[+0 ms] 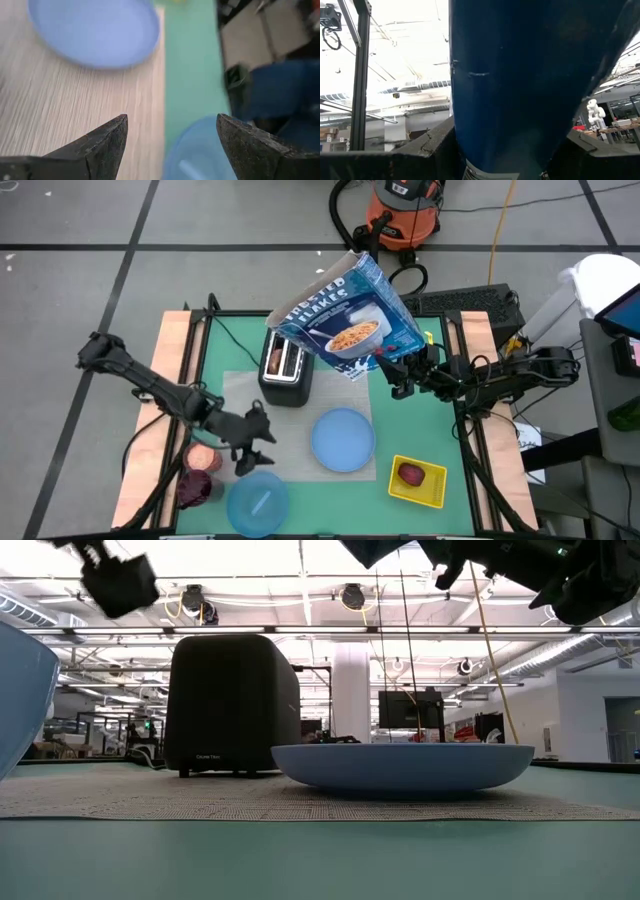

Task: Arrange a breakfast setting
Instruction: Pour the cereal into the blue bowl

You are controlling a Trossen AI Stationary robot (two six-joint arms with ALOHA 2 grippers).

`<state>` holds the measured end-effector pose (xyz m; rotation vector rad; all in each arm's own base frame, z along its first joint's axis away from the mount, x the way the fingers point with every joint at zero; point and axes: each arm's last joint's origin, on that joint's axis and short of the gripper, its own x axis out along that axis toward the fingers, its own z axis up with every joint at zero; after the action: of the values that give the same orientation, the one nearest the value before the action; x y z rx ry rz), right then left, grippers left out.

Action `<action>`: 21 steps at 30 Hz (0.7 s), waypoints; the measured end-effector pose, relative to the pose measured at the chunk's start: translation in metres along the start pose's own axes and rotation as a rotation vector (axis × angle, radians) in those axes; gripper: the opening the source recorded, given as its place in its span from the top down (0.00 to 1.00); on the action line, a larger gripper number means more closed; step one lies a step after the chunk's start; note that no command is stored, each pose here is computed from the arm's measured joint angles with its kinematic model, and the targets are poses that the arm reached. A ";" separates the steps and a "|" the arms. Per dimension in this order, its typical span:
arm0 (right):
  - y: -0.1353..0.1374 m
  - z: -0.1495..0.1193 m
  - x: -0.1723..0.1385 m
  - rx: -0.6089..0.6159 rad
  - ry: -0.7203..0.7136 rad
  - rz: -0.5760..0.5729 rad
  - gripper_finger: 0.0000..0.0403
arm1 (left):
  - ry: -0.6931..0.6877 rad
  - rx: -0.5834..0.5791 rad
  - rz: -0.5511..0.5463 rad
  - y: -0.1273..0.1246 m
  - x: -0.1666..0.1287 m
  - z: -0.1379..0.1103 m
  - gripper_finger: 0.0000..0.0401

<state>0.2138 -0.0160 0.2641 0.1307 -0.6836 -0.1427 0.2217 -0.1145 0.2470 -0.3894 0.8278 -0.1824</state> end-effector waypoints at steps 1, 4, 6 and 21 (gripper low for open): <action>0.000 0.000 0.000 0.000 0.000 0.000 0.45 | 0.031 0.008 0.016 0.000 0.004 -0.004 0.23; 0.000 0.000 0.000 0.000 0.000 0.001 0.45 | 0.102 0.036 0.046 -0.001 0.014 -0.013 0.23; 0.000 0.000 0.000 0.000 0.000 0.001 0.45 | 0.138 0.049 0.060 -0.002 0.021 -0.018 0.23; 0.000 0.000 0.000 0.000 0.000 0.001 0.45 | 0.323 0.082 0.121 0.000 0.064 -0.043 0.24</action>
<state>0.2138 -0.0159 0.2641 0.1306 -0.6835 -0.1416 0.2323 -0.1460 0.1770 -0.2340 1.1549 -0.1681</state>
